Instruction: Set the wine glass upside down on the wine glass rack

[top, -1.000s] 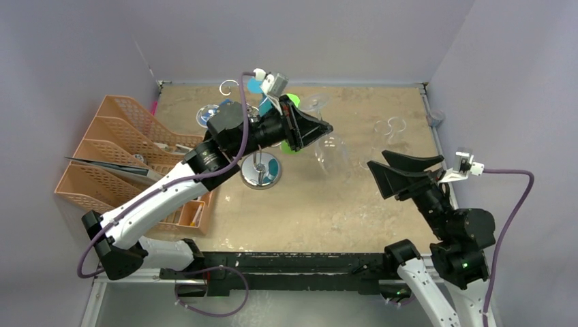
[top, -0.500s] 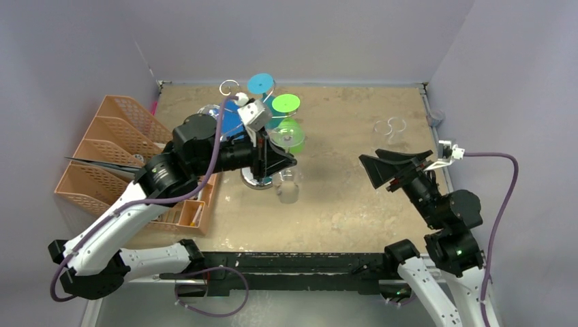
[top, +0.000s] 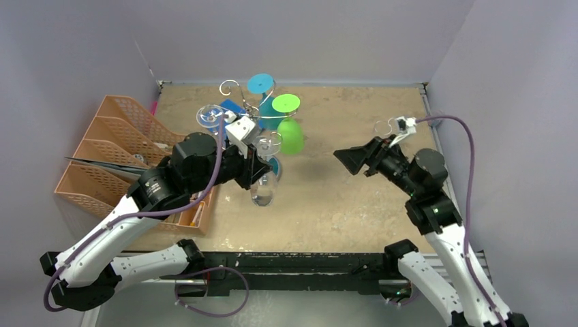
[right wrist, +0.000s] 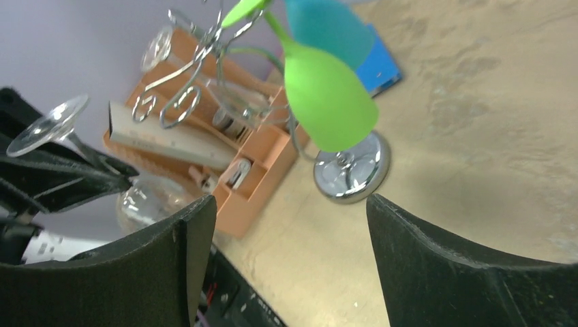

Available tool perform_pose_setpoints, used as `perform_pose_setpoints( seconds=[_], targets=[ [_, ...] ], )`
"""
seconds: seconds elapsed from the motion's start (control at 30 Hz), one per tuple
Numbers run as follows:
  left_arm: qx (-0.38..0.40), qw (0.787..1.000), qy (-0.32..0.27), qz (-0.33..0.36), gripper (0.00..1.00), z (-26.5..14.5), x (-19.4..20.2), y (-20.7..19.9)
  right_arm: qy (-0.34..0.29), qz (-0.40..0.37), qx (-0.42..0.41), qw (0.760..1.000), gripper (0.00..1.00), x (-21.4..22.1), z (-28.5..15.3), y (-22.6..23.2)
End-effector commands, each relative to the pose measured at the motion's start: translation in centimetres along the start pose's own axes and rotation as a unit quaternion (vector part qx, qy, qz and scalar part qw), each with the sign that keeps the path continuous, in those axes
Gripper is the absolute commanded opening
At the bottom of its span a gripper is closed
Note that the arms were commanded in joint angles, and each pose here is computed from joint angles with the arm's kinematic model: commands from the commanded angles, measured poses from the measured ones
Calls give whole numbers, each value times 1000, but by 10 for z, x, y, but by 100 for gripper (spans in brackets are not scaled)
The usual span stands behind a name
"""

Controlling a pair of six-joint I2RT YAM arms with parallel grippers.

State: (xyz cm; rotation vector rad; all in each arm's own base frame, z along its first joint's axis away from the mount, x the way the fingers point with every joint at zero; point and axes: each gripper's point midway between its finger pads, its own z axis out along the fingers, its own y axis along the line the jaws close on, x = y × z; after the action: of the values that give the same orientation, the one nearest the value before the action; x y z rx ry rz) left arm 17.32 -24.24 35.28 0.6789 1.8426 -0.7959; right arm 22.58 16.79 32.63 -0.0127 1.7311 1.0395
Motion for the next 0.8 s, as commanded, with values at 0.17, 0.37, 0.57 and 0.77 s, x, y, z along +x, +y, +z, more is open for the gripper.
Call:
perform_pose_setpoints(
  seconds=[0.17,0.37,0.57,0.77],
  targets=[
    [28,998,-48,-8,0,13,-20,-10,68,-105,-197,972,88,26,14,66],
    [68,995,-65,-20,0,22,-25,-24,83,-146,-249,954,90,50,27,95],
    [97,993,-70,-12,0,24,-22,-33,69,-142,-278,947,91,53,36,115],
    [119,986,-108,-44,0,19,-38,-42,99,-146,-302,937,94,75,32,123]
  ],
)
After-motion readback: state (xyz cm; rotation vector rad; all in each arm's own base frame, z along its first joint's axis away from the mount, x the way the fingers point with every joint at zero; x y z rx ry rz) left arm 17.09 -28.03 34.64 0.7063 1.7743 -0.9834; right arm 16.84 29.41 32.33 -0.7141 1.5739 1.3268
